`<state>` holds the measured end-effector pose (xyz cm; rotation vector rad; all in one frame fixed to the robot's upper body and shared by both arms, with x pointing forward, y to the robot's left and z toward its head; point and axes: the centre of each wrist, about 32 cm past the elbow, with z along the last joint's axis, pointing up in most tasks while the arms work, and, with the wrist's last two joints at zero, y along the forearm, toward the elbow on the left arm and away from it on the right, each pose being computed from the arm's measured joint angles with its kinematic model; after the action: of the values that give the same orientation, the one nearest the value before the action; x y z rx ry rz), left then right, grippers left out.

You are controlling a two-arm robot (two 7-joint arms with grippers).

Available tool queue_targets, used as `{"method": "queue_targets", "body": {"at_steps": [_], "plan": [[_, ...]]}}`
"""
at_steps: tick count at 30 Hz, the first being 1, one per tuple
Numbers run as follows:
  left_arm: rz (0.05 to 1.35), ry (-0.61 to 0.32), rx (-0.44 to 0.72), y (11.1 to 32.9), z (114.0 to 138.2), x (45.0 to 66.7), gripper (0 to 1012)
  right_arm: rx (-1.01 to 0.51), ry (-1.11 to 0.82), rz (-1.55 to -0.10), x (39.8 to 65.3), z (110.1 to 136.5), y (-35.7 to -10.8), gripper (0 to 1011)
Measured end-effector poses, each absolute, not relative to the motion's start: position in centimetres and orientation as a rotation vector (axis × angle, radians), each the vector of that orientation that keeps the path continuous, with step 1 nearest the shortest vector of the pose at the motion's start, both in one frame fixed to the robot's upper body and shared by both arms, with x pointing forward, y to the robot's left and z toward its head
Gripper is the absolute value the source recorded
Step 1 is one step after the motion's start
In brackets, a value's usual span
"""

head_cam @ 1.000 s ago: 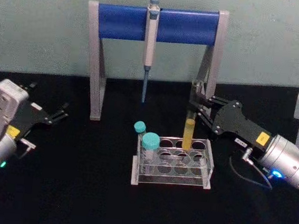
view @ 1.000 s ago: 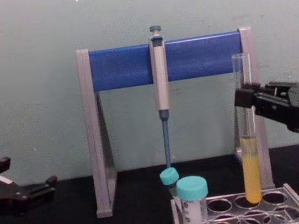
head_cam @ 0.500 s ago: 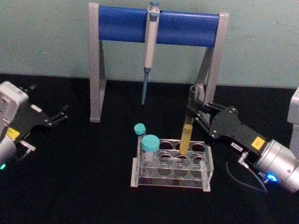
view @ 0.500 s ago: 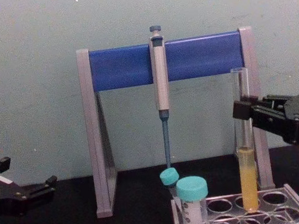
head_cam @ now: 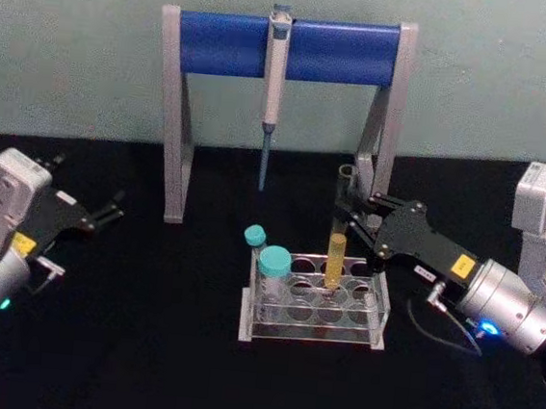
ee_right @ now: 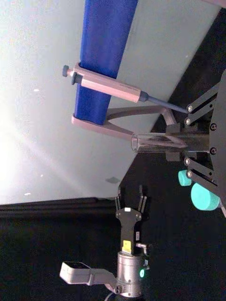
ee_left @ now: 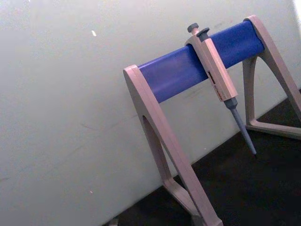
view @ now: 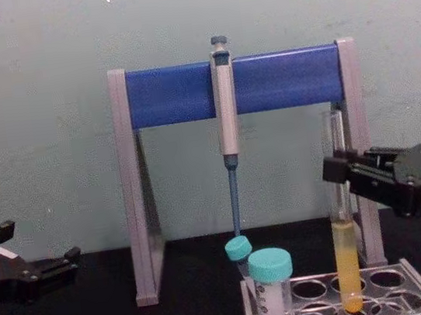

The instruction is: Pick up the test tube from the test tube rack, shake it, then place it back into the test tube rack.

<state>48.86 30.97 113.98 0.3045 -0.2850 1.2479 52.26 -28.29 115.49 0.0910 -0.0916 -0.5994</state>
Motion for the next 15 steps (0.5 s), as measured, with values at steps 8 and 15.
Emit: {"method": "queue_targets", "body": {"at_steps": [8, 15], "plan": [[1.248, -0.285, 0.304, 30.97, 113.98, 48.86, 1001, 0.077, -0.08, -0.601, 52.4, 115.01, -28.13, 214], [1.248, -0.285, 0.304, 30.97, 113.98, 48.86, 1001, 0.069, -0.073, -0.599, 52.44, 114.75, -27.99, 214]]}}
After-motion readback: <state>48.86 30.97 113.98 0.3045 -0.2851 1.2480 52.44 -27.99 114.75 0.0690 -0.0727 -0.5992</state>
